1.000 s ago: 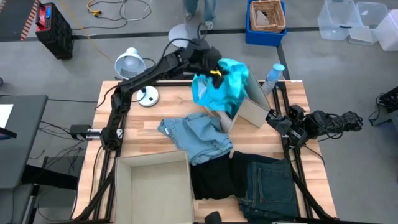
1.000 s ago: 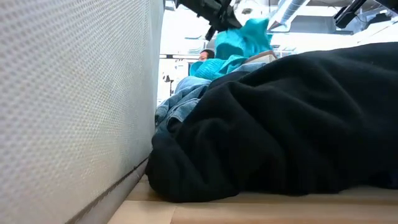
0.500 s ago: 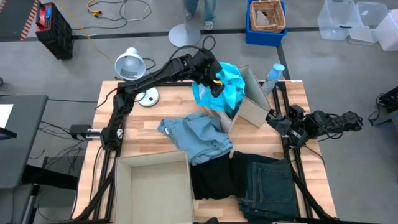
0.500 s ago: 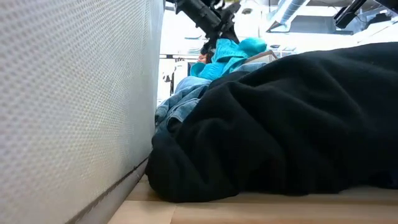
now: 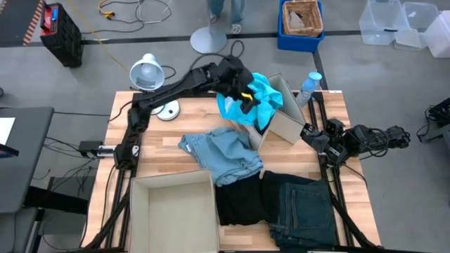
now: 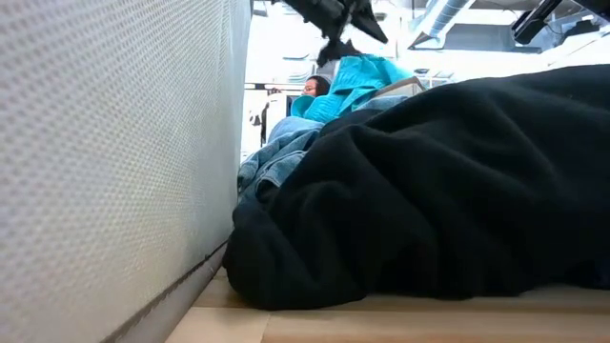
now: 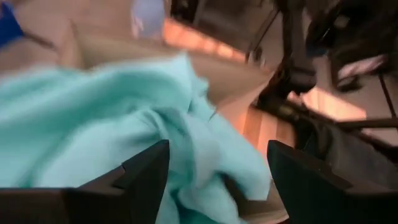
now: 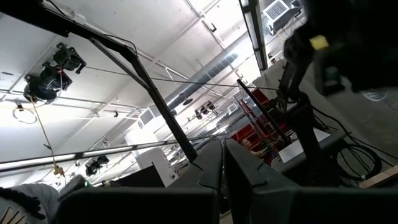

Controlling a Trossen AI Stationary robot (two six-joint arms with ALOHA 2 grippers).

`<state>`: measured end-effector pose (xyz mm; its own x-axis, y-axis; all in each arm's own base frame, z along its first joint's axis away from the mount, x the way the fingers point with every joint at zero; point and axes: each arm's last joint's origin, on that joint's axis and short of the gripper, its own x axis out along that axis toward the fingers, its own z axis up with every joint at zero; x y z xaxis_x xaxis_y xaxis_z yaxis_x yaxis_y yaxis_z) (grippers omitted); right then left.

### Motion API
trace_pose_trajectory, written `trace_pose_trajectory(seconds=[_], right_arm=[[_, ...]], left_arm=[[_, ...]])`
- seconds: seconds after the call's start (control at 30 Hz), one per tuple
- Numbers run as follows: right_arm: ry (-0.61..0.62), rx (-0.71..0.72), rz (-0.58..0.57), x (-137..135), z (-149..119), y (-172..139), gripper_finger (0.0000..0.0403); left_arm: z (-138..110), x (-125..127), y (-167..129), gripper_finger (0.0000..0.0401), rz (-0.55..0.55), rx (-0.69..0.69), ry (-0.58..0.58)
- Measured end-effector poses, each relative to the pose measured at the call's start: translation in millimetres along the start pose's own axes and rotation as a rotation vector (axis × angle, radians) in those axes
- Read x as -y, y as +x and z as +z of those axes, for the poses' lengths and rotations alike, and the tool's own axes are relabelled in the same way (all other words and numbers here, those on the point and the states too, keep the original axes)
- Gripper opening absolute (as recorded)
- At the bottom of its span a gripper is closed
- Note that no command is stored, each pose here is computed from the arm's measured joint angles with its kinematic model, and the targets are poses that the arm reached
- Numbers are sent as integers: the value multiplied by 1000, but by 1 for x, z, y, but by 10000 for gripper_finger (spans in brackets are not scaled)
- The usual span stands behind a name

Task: Sort clothes
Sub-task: Put the blue shirt into the top laundry organizer

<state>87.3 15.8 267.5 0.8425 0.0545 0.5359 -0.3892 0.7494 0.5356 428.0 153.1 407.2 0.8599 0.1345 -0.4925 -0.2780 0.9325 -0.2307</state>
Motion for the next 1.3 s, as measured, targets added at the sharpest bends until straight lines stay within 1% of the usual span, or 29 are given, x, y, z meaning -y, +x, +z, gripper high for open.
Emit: trace_pose_trajectory(seconds=[0.13, 0.2, 0.27, 0.37, 0.43, 0.5, 0.57, 0.67, 0.77, 0.9, 1.0, 1.07, 1.17, 1.23, 1.3], right_arm=[[0, -1, -1, 0, 0, 0, 36], [0, -2, -1, 0, 0, 0, 36], [0, -2, -1, 0, 0, 0, 36], [0, -2, -1, 0, 0, 0, 36], [0, -1, -1, 0, 0, 0, 36], [0, -2, -1, 0, 0, 0, 36], [0, -1, -1, 0, 0, 0, 36], [-1, -2, -1, 0, 0, 0, 36], [-6, -2, -1, 0, 0, 0, 36], [-8, -2, -2, 0, 0, 0, 36], [-9, -2, -2, 0, 0, 0, 36], [-9, -2, -1, 0, 0, 0, 36], [-9, -3, -1, 0, 0, 0, 36], [-9, -2, -1, 0, 0, 0, 36], [-9, -2, -2, 0, 0, 0, 36]], left_arm=[[13, 4, -35, 259, 77, 72, 59], [13, -1, -46, 258, 163, 55, 56], [10, -15, -50, 258, 295, 19, -7], [0, -43, -53, 258, 437, -64, -179], [-6, -57, -53, 258, 486, -104, -279], [-10, -67, -56, 258, 510, -147, -321], [-13, -72, -53, 258, 500, -168, -343], [-17, -78, -47, 258, 400, -210, -386], [-27, -78, -34, 258, 345, -246, -395], [-39, -75, -20, 256, 336, -293, -391], [-38, -70, -13, 246, 306, -257, -324], [-39, -68, -12, 233, 299, -256, -301], [-38, -66, -10, 201, 291, -242, -291], [-35, -65, -8, 170, 277, -214, -276], [-32, -63, -7, 131, 233, -193, -266]])
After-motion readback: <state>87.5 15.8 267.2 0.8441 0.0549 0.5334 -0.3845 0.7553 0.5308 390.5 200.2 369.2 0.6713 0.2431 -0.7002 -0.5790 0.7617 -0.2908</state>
